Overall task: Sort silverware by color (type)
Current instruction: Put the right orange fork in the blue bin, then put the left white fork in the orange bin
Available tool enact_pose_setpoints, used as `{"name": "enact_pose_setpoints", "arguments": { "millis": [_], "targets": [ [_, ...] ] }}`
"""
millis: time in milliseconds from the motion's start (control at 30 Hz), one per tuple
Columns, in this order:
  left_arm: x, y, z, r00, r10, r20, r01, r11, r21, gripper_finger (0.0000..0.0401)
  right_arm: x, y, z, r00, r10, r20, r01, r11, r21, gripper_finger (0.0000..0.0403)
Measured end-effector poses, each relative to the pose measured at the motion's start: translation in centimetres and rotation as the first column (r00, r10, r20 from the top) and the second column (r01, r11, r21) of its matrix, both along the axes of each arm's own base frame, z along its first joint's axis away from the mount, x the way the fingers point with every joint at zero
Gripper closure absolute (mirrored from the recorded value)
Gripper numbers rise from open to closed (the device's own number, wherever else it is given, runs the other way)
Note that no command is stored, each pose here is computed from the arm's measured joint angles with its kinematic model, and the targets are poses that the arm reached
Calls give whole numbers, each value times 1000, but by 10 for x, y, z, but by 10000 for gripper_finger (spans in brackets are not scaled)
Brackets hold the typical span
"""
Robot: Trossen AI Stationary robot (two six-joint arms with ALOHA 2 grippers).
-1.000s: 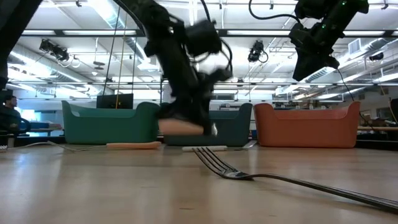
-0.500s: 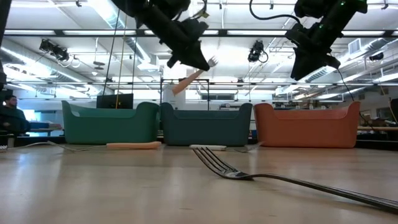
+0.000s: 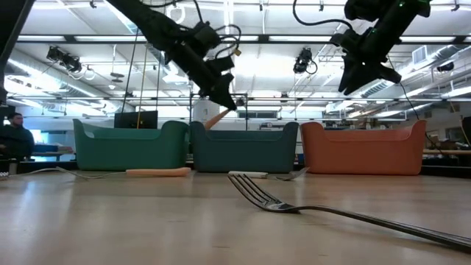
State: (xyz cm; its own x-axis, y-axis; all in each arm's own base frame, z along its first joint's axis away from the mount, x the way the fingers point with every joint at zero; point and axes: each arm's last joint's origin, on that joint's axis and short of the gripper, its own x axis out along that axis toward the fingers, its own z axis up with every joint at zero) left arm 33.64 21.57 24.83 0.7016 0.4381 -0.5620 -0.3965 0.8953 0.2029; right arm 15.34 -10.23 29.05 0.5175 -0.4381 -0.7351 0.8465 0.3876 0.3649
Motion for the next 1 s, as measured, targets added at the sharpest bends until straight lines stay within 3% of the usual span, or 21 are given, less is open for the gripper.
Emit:
{"name": "enact_pose_setpoints", "arguments": {
  "millis": [233, 500, 700, 867, 1000],
  "targets": [
    [9, 3, -18, 999, -30, -25, 30, 1000, 1, 366, 8, -2, -2, 1000, -8, 20, 8, 1000, 10, 317],
    [13, -5, -18, 997, -65, -43, 66, 998, 11, 311, 23, -1, -10, 1000, 14, 19, -15, 998, 58, 317],
    [9, -20, 1, 995, -91, -28, 91, 996, 16, 297, 51, 6, -12, 974, 192, 119, -199, 979, 45, 317],
    [-2, -42, 27, 992, -121, -34, 121, 993, 6, 298, 75, 19, -15, 910, 384, 156, -386, 922, -20, 317],
    [-17, -65, 46, 992, -120, -49, 116, 990, -77, 298, 88, 29, -20, 862, 489, 131, -483, 872, -77, 317]
  ]
}}
